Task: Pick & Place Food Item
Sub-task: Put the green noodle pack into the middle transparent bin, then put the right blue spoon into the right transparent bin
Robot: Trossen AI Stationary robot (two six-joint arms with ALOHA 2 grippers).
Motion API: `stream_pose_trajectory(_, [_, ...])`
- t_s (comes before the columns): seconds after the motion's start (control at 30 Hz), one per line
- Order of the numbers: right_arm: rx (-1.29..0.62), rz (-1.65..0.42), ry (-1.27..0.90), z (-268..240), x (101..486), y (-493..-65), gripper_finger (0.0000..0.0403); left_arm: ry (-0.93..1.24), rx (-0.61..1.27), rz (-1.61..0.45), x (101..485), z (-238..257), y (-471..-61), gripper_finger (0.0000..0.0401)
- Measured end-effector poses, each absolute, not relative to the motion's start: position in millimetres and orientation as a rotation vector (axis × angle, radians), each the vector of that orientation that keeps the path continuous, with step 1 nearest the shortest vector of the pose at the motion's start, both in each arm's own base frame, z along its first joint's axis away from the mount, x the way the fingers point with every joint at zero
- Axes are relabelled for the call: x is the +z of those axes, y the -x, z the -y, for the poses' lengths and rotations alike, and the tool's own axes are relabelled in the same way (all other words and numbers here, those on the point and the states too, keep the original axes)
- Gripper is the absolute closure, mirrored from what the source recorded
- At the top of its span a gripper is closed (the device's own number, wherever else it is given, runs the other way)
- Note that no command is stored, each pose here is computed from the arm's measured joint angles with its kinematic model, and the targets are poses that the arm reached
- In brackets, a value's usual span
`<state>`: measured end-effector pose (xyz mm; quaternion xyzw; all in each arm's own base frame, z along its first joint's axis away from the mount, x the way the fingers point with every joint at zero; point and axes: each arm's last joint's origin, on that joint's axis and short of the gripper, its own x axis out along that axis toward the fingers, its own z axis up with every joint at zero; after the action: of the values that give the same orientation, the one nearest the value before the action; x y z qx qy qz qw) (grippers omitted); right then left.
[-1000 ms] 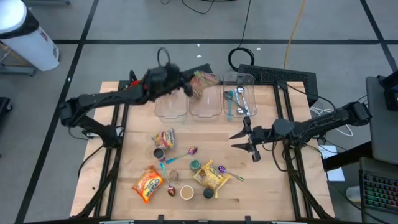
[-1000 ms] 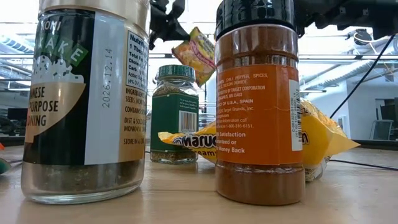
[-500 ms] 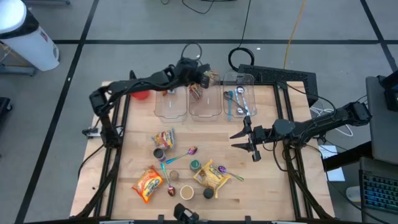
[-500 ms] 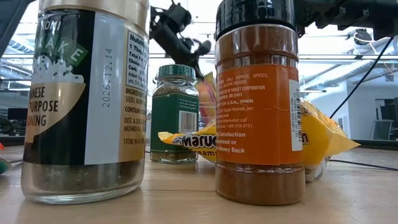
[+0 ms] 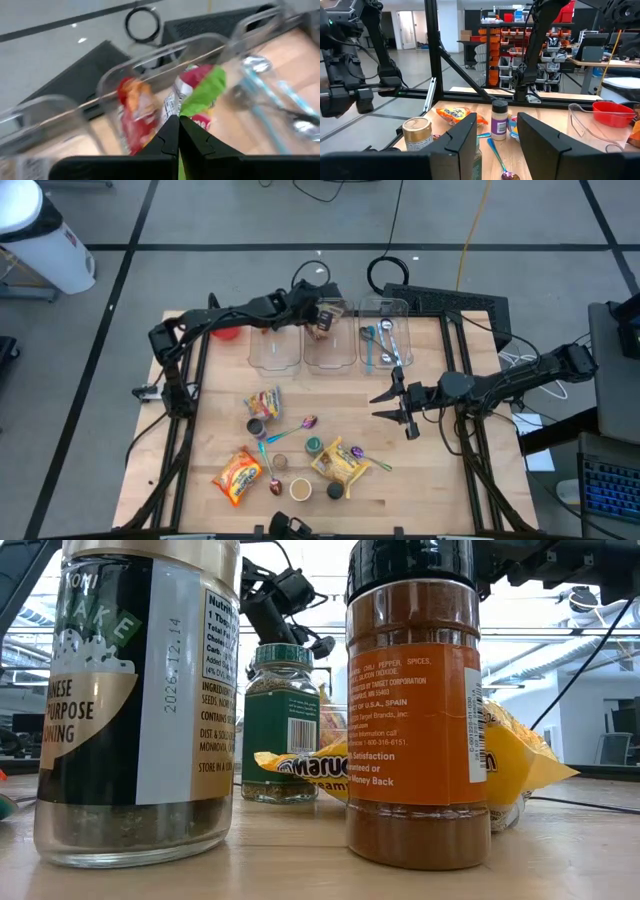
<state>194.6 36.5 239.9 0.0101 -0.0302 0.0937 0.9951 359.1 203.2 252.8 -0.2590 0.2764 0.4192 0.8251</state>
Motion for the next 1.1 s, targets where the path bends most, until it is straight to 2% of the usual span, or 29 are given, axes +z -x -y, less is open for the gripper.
stream_pose_trajectory(0.33, [0.188, 0.063, -0.021, -36.5, 240.2, -194.6, 0.0271, 0.451, 1.045, -0.584, 253.1, -206.4, -355.1, 0.0381])
stream_pose_trajectory(0.63, [0.188, 0.062, -0.032, -36.5, 240.2, -194.6, 0.0271, 0.465, 0.969, -0.558, 256.2, -217.6, -352.9, 0.0371])
stream_pose_trajectory(0.87, [0.188, 0.062, -0.032, -36.5, 240.2, -194.6, 0.0271, 0.462, 0.994, -0.551, 257.8, -227.7, -346.2, 0.0292])
stream_pose_trajectory(1.1, [0.188, 0.051, -0.031, -36.6, 239.1, -194.7, 0.0271, 0.427, 0.846, -0.563, 286.3, -203.3, -340.9, 0.0199])
